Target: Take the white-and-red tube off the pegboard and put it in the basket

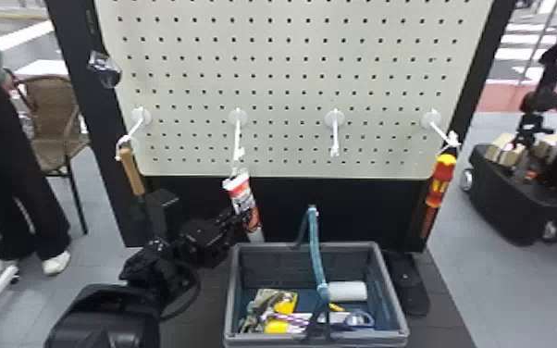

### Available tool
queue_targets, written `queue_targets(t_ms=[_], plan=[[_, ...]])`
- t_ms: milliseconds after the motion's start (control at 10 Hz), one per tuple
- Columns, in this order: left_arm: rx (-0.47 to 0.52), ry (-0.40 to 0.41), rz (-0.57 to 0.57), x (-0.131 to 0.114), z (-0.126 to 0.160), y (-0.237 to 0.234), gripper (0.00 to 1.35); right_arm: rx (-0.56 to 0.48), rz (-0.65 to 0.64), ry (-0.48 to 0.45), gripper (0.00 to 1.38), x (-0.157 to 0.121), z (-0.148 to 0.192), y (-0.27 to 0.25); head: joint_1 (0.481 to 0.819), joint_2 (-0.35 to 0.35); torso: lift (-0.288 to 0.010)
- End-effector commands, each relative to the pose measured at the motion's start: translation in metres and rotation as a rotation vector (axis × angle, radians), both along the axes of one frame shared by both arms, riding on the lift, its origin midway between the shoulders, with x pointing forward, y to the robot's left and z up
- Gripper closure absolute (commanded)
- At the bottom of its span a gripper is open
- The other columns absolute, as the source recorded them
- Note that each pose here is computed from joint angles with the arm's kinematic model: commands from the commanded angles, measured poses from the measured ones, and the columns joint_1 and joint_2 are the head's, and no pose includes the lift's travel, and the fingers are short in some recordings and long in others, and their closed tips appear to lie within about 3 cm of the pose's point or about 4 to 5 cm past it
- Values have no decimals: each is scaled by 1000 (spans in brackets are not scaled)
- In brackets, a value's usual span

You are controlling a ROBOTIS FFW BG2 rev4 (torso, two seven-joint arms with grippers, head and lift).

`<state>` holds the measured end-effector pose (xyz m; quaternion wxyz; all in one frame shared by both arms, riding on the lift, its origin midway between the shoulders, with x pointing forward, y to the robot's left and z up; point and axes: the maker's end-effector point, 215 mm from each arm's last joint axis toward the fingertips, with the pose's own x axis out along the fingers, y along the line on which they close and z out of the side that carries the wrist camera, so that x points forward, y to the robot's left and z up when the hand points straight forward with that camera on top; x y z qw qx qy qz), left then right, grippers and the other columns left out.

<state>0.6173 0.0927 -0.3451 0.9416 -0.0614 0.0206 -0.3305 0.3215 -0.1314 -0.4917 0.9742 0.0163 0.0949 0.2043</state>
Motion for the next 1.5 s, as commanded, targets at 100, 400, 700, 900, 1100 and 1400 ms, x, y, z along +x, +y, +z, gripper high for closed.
queue_targets(t_ms=[100, 400, 700, 900, 1100, 1400], plan=[[0, -2, 0, 0, 1, 0, 1213, 1, -1, 0, 358, 0, 0, 0, 549, 0, -100], [5, -5, 4, 1, 1, 2, 1213, 0, 0, 3, 360, 0, -1, 0, 549, 0, -100], [5, -43, 5, 1, 17, 3, 1213, 1, -1, 7, 360, 0, -1, 0, 549, 0, -100], [15, -83, 19, -9, 32, 6, 1213, 0, 0, 12, 360, -1, -4, 0, 549, 0, -100], [7, -115, 34, -21, 47, 6, 1213, -2, 1, 14, 360, -1, -4, 0, 549, 0, -100], [-25, -117, 33, -44, 56, 2, 1213, -3, 2, 27, 361, -3, -10, 1, 549, 0, -100]])
